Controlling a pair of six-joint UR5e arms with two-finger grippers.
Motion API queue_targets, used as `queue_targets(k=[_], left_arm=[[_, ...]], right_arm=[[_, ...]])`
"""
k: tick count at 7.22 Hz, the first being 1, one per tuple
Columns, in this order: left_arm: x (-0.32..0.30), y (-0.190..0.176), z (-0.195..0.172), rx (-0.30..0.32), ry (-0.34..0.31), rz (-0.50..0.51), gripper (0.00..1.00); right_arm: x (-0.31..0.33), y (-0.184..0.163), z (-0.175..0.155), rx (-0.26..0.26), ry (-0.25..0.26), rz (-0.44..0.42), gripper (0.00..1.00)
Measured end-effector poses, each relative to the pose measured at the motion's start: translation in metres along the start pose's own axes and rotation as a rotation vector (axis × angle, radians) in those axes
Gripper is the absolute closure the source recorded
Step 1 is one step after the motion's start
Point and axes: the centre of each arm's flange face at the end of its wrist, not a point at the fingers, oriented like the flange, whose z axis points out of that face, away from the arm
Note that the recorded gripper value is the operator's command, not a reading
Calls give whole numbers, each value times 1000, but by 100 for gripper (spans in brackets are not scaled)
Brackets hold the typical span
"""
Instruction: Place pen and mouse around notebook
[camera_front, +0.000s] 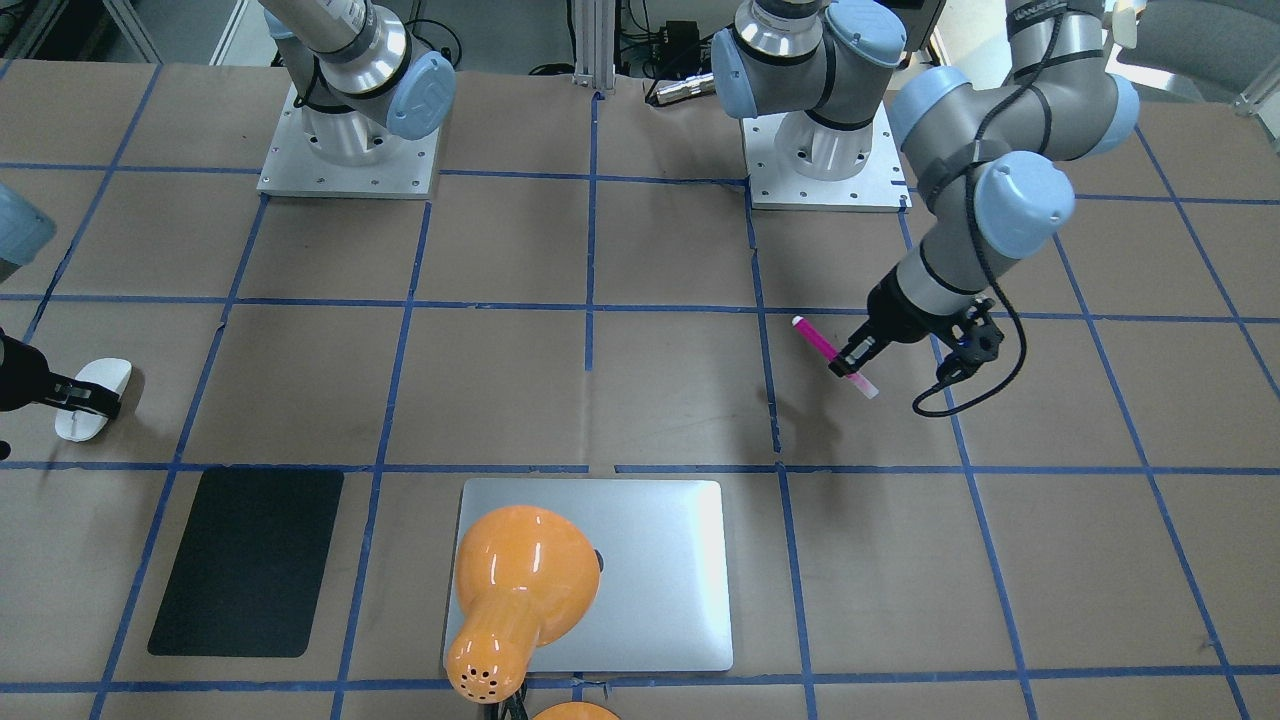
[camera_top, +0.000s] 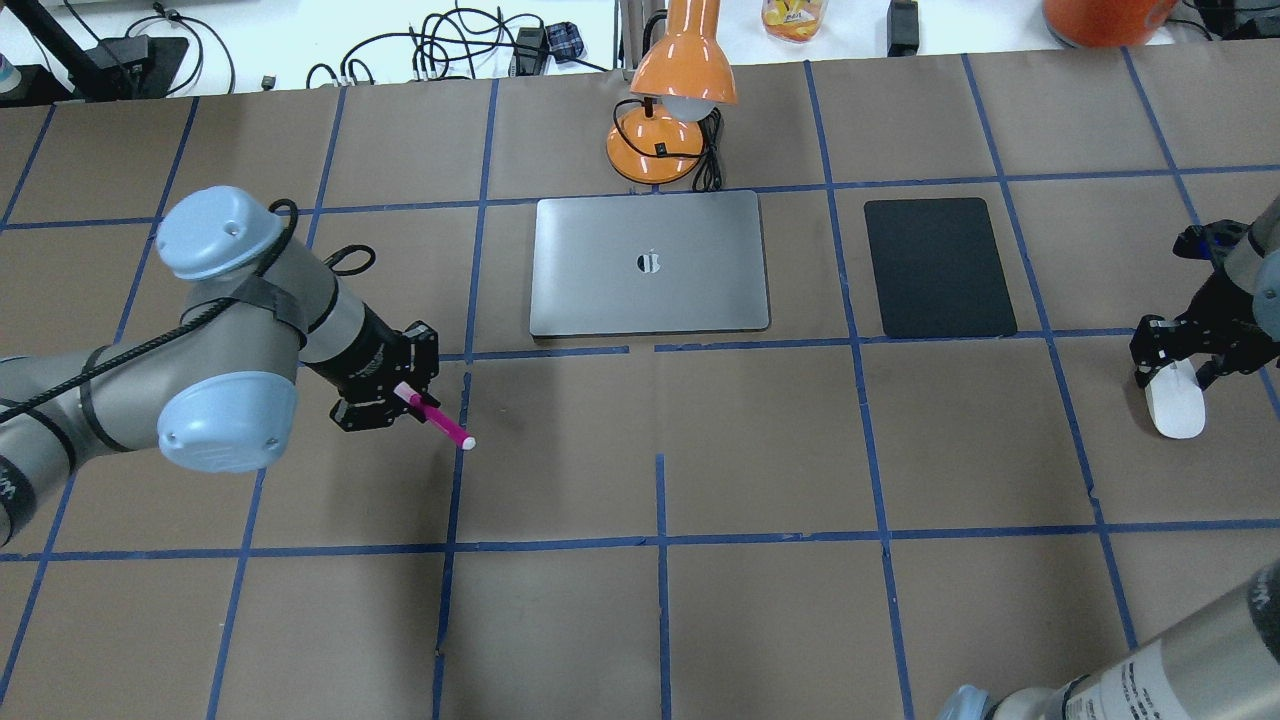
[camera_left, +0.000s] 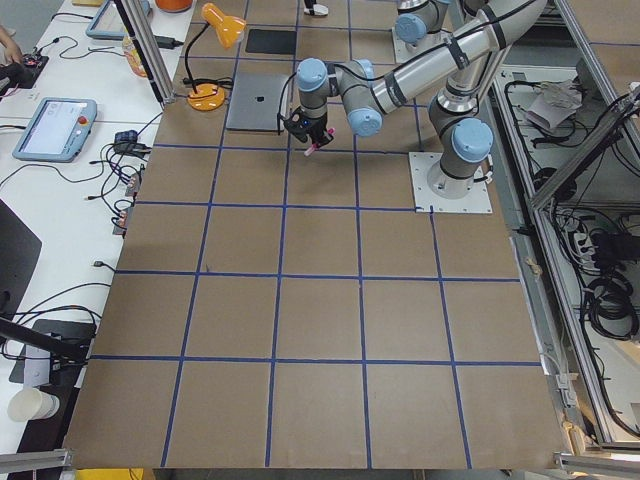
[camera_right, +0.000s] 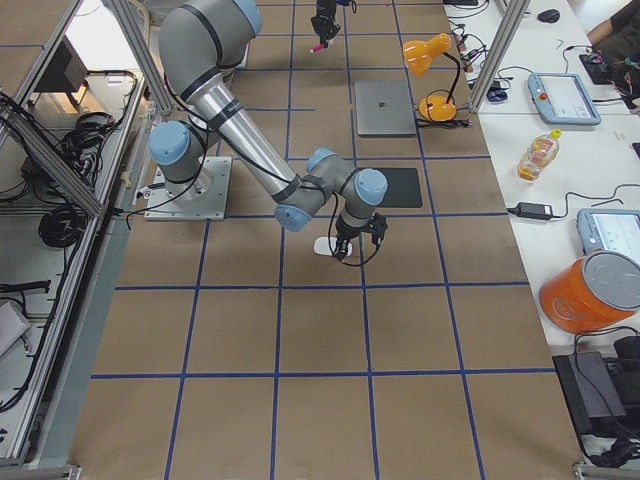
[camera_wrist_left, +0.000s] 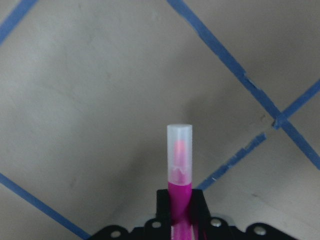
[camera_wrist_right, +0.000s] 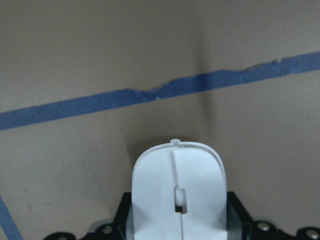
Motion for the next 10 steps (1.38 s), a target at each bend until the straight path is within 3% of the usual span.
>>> queue_targets(k=[2, 4, 6, 9, 10], left_arm=[[35, 75, 21, 17, 16, -129, 100], [66, 139, 30, 78, 32, -262, 100], [94, 159, 49, 112, 19, -387, 100], [104, 173, 88, 117, -33, -454, 100], [104, 178, 94, 117, -41, -464, 100]], right_arm=[[0, -1, -8, 14, 4, 3, 54], [-5, -2, -19, 32, 8, -2, 54], [-39, -14, -33, 66, 23, -39, 55], [-144, -54, -80, 168, 63, -67, 54], [-172, -69, -88, 195, 53, -82, 54]])
